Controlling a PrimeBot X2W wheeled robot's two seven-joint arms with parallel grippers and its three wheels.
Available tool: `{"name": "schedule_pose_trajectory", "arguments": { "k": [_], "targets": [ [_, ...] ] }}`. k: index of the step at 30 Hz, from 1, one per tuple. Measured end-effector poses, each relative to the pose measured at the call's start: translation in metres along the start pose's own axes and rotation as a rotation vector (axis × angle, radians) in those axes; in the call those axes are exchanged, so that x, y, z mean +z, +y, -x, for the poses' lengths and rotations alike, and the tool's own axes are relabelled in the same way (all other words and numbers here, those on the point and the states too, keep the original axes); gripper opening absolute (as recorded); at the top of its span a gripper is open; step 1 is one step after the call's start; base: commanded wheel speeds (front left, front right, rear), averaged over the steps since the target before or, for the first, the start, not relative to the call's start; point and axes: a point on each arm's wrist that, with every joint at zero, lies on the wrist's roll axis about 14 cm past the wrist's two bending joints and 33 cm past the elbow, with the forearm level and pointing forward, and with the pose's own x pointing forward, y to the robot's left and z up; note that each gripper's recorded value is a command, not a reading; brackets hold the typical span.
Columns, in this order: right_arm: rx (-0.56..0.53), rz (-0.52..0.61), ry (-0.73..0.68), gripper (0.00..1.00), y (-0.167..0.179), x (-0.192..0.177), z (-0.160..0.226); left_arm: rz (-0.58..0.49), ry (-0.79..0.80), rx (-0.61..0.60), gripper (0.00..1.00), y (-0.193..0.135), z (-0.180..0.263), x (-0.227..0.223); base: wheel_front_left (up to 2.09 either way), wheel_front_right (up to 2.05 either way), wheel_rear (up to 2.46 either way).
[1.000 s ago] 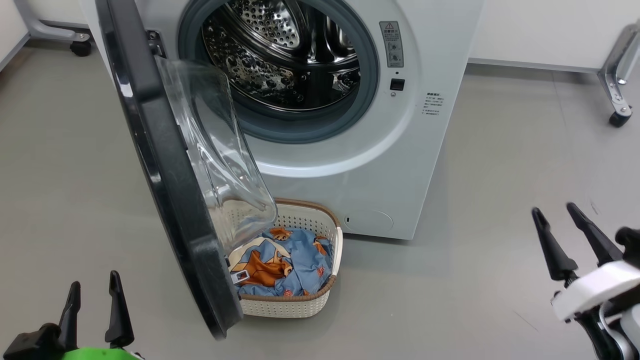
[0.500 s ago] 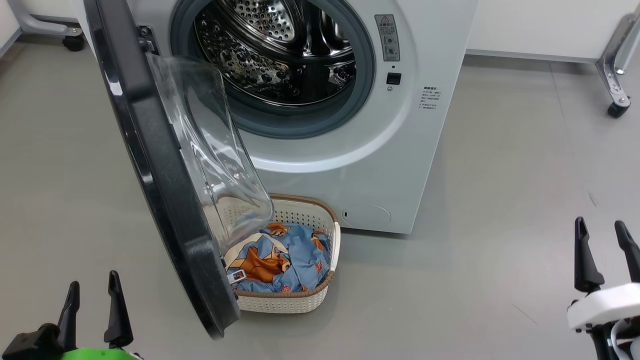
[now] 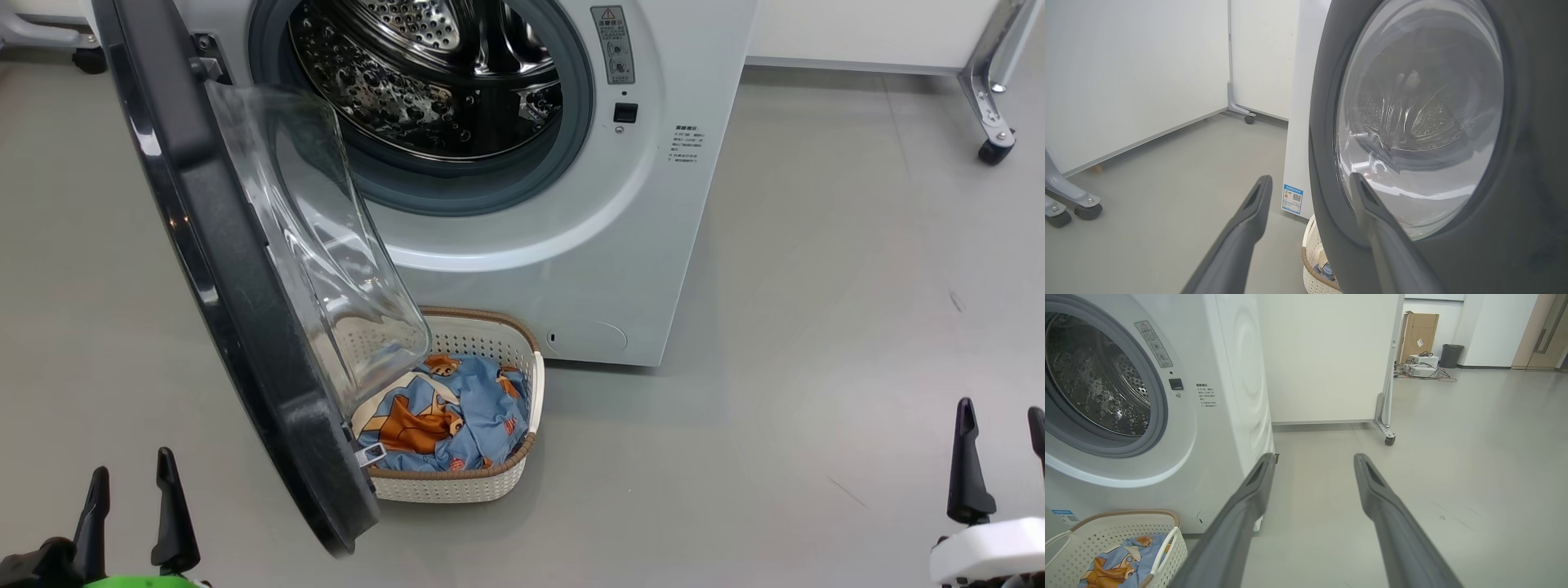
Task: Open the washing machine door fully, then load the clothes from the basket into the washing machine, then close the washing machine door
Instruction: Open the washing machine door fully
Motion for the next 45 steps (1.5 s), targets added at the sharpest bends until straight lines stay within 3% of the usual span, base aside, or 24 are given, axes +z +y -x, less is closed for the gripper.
{"name": "schedule_pose_trajectory", "arguments": {
  "k": [27, 28, 29, 39, 45],
  "targets": [
    [-0.078, 0.001, -0.005, 1.00, -0.015, -0.006, 0.031, -0.001, 0.010, -0.027, 1.00, -0.007, -0.005, -0.003, 0.00, 0.00, 0.00],
    [-0.074, 0.003, -0.007, 1.00, -0.015, -0.005, 0.031, -0.001, 0.013, -0.027, 0.46, -0.007, -0.004, -0.004, 0.00, 0.00, 0.00],
    [-0.072, 0.003, -0.009, 1.00, -0.016, -0.005, 0.031, 0.000, 0.019, -0.030, 0.00, -0.008, -0.003, -0.006, 0.00, 0.00, 0.00],
    [-0.057, 0.022, -0.015, 1.00, -0.019, -0.003, 0.030, 0.010, 0.012, 0.016, 0.00, 0.006, 0.001, -0.004, 0.00, 0.00, 0.00],
    [-0.081, 0.019, -0.028, 1.00, -0.026, 0.001, 0.030, 0.009, -0.076, 0.037, 0.00, 0.014, -0.003, 0.023, 0.00, 0.00, 0.00]
  ]
}}
